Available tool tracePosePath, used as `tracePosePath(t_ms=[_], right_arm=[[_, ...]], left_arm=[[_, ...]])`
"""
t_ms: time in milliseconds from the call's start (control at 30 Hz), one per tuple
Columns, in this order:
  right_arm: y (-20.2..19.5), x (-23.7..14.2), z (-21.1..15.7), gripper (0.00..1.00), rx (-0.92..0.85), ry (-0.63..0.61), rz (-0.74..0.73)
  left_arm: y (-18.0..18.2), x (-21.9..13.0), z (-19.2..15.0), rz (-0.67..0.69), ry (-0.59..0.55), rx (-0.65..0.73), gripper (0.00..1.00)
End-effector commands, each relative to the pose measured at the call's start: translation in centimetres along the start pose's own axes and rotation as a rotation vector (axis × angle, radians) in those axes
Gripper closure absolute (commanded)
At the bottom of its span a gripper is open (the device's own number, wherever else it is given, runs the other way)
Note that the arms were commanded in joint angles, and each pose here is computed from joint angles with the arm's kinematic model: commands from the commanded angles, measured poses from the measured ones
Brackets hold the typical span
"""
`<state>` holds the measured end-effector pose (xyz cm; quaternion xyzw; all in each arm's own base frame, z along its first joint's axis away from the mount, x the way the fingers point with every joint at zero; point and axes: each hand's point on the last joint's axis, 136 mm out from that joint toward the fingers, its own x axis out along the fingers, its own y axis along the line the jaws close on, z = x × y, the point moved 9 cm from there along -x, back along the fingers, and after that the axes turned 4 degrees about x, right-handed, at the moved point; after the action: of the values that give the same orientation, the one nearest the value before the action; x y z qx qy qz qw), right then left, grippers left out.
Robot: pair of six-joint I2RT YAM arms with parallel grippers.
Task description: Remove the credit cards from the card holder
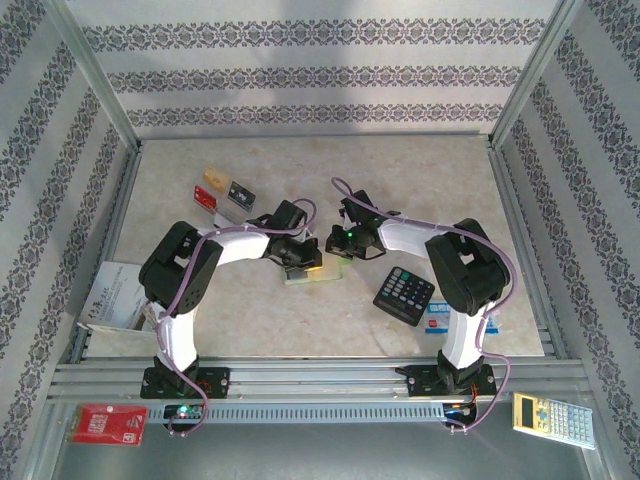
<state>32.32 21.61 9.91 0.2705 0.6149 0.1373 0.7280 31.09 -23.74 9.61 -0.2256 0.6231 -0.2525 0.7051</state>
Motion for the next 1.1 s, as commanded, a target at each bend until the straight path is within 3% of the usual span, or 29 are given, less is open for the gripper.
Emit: tracePosePath(t_ms=[0, 100, 267, 467, 633, 1067], right_arm=[[-0.8, 0.8, -0.2, 0.89, 0.033, 0.028, -0.035], [-1.9, 1.4, -0.8, 0.89, 0.052, 0.037, -0.078], [-2.8, 1.7, -1.0, 0.9, 0.066, 0.03, -0.121], [-2.7, 1.8, -0.9, 0.89, 0.061, 0.028, -0.121], [-2.7, 1.8, -0.8, 0.9, 0.061, 0.027, -0.118], [-2.5, 1.7, -0.6, 0.9, 0.062, 0.022, -0.109]], left_arm=[[-0.4, -1.1, -1.0, 0.028, 0.006, -0.01, 0.97], [-0.8, -2.4, -1.1, 0.042, -0.038, -0.029, 0.94], [0.6, -5.1, -1.7, 0.19, -0.124, -0.096, 0.66], [2.3, -6.5, -2.3, 0.294, -0.161, -0.147, 0.5], [2.7, -6.2, -2.5, 0.31, -0.15, -0.158, 0.45], [2.3, -4.5, -1.8, 0.209, -0.099, -0.135, 0.46]])
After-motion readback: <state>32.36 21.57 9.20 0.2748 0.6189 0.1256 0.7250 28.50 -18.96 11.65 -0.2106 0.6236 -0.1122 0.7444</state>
